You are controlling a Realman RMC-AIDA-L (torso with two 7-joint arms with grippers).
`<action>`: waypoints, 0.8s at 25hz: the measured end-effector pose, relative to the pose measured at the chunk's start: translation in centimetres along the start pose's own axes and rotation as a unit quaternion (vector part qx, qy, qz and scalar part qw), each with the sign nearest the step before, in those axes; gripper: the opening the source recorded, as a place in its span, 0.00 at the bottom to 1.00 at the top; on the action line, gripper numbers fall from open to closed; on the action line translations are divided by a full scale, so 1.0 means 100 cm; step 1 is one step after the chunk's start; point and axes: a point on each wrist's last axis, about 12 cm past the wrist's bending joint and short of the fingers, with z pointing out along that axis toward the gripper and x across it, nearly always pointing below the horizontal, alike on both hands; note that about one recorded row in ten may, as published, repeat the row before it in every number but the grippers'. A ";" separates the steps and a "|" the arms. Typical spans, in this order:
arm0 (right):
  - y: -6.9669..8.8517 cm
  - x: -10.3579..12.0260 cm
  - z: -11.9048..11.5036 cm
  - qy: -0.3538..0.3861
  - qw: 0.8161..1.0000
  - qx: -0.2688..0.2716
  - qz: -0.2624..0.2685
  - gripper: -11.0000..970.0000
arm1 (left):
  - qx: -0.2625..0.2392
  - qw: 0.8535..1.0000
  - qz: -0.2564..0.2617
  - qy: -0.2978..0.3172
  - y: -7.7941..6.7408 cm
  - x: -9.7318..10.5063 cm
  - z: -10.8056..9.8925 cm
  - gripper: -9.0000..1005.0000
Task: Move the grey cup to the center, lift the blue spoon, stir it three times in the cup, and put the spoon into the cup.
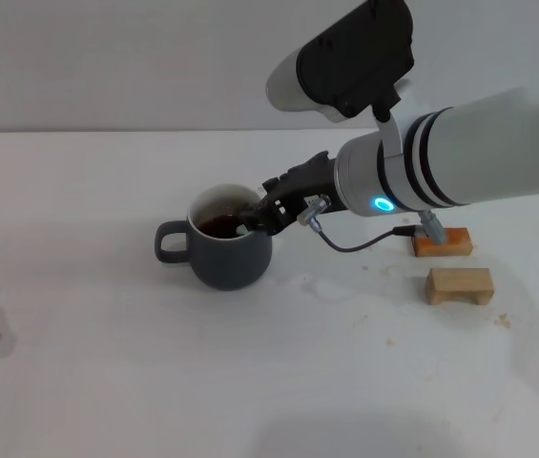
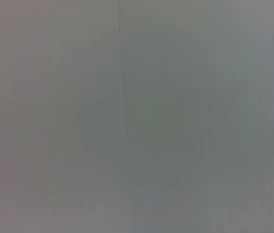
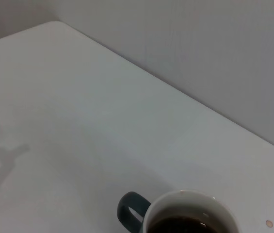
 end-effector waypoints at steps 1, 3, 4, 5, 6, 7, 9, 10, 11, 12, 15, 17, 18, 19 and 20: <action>0.000 -0.001 -0.001 -0.002 1.000 0.001 0.000 0.35 | 0.000 1.000 0.000 0.000 0.000 0.000 0.000 0.01; -0.003 -0.003 -0.004 -0.014 1.000 0.009 -0.003 0.41 | 0.000 1.000 0.000 0.000 0.000 0.000 0.000 0.01; -0.005 -0.005 -0.007 -0.026 0.999 0.019 -0.008 0.44 | 0.000 1.000 0.000 0.000 0.000 0.000 0.000 0.01; -0.007 -0.007 -0.010 -0.038 0.999 0.031 -0.014 0.46 | 0.000 1.000 0.000 0.000 0.000 0.000 0.000 0.01; -0.010 -0.006 -0.014 -0.056 0.997 0.049 -0.020 0.46 | 0.000 1.000 0.000 0.000 0.000 0.000 0.000 0.01; -0.012 -0.007 -0.018 -0.082 0.994 0.067 -0.030 0.47 | 0.000 1.000 0.000 0.000 0.000 0.000 0.000 0.01; -0.015 -0.004 -0.028 -0.142 0.983 0.105 -0.049 0.47 | 0.000 1.000 0.000 0.000 0.000 0.000 0.000 0.01; -0.015 -0.001 -0.033 -0.179 0.974 0.125 -0.060 0.47 | 0.000 1.000 0.000 0.000 0.000 0.000 0.000 0.01; -0.013 0.005 -0.038 -0.222 0.961 0.145 -0.073 0.47 | 0.000 1.000 0.000 0.000 0.000 0.000 0.000 0.01; -0.013 0.011 -0.042 -0.257 0.950 0.160 -0.079 0.47 | -0.002 1.000 0.000 0.001 0.001 0.000 -0.001 0.01; -0.010 0.041 -0.056 -0.367 0.902 0.208 -0.091 0.48 | -0.004 1.000 0.000 0.001 0.001 0.000 -0.001 0.01; -0.009 0.084 -0.065 -0.422 0.866 0.255 -0.086 0.48 | -0.005 1.000 0.000 0.001 0.002 0.000 -0.001 0.01; -0.009 0.084 -0.065 -0.422 0.866 0.255 -0.086 0.48 | -0.006 1.000 0.000 0.001 0.002 0.000 -0.002 0.01; -0.008 0.102 -0.066 -0.432 0.855 0.273 -0.086 0.48 | -0.007 1.000 0.000 0.001 0.003 0.000 -0.002 0.01; -0.008 0.121 -0.067 -0.438 0.845 0.293 -0.090 0.48 | -0.007 1.000 0.000 0.001 0.003 0.000 -0.002 0.01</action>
